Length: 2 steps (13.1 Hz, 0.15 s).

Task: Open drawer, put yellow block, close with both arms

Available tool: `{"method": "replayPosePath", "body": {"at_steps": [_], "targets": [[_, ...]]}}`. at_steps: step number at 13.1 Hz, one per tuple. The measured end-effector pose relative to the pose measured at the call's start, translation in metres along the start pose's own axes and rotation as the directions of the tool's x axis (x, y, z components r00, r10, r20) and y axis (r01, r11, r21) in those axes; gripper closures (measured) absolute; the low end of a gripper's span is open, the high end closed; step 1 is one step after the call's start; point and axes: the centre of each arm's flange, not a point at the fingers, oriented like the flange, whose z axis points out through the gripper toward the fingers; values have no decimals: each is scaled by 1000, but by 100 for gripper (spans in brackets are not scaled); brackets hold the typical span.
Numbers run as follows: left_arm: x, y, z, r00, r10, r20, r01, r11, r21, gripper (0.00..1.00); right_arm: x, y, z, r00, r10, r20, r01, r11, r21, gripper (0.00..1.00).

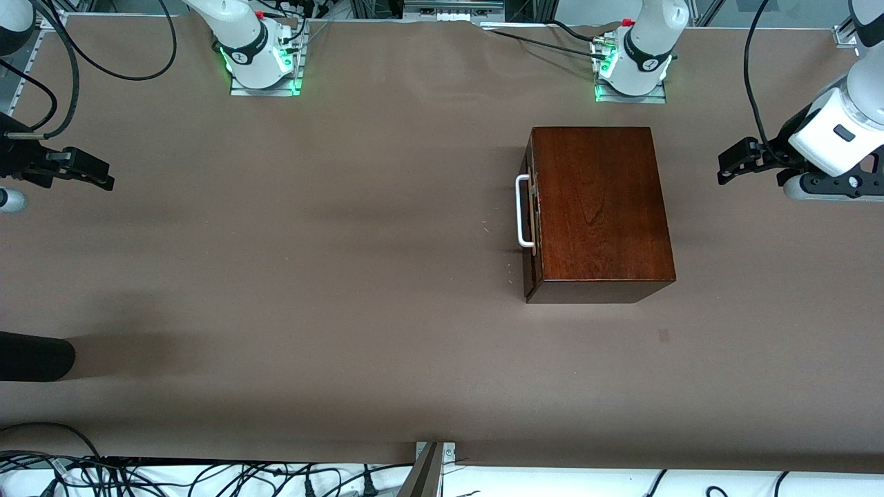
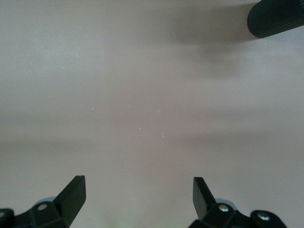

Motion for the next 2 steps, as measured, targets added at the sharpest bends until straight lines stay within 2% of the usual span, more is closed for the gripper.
{"method": "replayPosePath", "body": {"at_steps": [2], "targets": [[0, -1, 0, 1000, -1, -2, 1, 1000, 0, 0, 1, 0, 2, 1000, 0, 4, 0, 1000, -1, 0]]}}
